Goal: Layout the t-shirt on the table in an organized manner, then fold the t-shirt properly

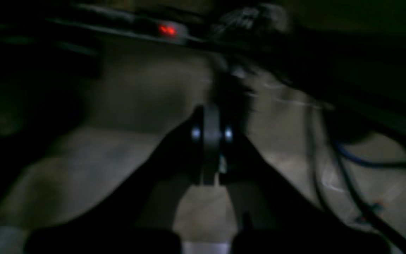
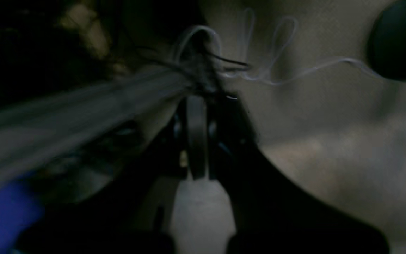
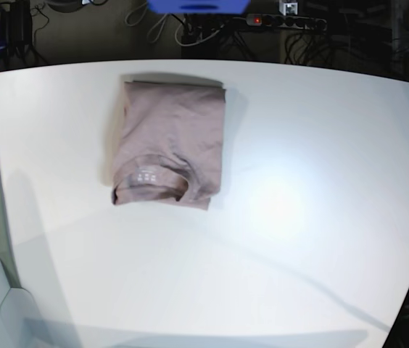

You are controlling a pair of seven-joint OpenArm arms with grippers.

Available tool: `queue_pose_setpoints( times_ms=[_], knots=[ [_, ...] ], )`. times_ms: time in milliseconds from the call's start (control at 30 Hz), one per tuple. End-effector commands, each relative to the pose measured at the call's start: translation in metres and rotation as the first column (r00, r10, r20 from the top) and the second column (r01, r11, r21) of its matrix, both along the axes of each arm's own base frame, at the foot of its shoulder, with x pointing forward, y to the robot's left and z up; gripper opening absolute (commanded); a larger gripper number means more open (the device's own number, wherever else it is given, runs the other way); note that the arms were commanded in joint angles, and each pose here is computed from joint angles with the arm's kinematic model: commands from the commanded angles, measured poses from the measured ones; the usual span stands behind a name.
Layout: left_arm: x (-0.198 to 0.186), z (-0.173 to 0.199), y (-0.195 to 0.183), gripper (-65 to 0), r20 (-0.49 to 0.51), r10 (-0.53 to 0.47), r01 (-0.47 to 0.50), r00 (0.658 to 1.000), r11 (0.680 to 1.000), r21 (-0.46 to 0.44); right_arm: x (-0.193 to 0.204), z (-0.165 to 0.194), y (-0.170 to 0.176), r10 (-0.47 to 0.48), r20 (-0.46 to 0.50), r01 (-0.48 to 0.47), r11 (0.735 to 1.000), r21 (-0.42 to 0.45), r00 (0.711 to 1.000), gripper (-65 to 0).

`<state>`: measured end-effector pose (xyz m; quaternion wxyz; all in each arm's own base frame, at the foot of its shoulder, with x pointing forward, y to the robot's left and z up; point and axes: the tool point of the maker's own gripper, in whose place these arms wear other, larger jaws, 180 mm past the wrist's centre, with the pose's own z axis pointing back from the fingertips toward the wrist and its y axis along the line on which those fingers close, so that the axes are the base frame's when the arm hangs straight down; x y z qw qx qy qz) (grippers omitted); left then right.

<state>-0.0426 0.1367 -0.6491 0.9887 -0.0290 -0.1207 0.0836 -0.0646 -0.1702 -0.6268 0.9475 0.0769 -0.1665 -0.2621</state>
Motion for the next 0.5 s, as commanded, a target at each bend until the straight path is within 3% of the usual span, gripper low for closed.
queue_pose_setpoints(
  times_ms=[0,100,200,300,400,467],
  knots=[
    [-0.013,0.0,-0.007,-64.8,-0.027,-0.015,0.015,1.0,1.0,0.007,-0.011,-0.001,-0.006,0.018,-0.02,-0.019,0.998,-0.052,1.0,-65.0],
    [-0.006,-0.004,-0.001,-64.8,-0.061,-0.053,0.056,0.997,0.996,0.065,-0.024,-0.006,-0.016,0.152,-0.103,-0.172,0.96,-0.223,0.983,-65.0],
    [-0.005,-0.009,0.002,-64.8,-0.121,-0.041,0.051,0.992,0.996,0.072,-0.024,-0.005,-0.034,0.292,-0.197,-0.347,0.862,-0.369,0.936,-65.0],
    [0.005,-0.011,0.001,-64.8,-0.117,-0.041,0.049,0.992,0.996,0.073,-0.02,-0.001,-0.05,0.378,-0.256,-0.455,0.767,-0.453,0.89,-65.0],
    [0.014,-0.011,0.006,-64.8,-0.106,-0.013,0.022,0.994,0.996,0.083,-0.005,-0.004,-0.052,0.428,-0.281,-0.512,0.719,-0.471,0.859,-65.0],
    [0.022,-0.011,0.019,-64.8,-0.095,0.034,-0.024,0.995,0.994,0.106,-0.001,-0.007,-0.049,0.444,-0.301,-0.536,0.713,-0.452,0.844,-65.0]
  ],
)
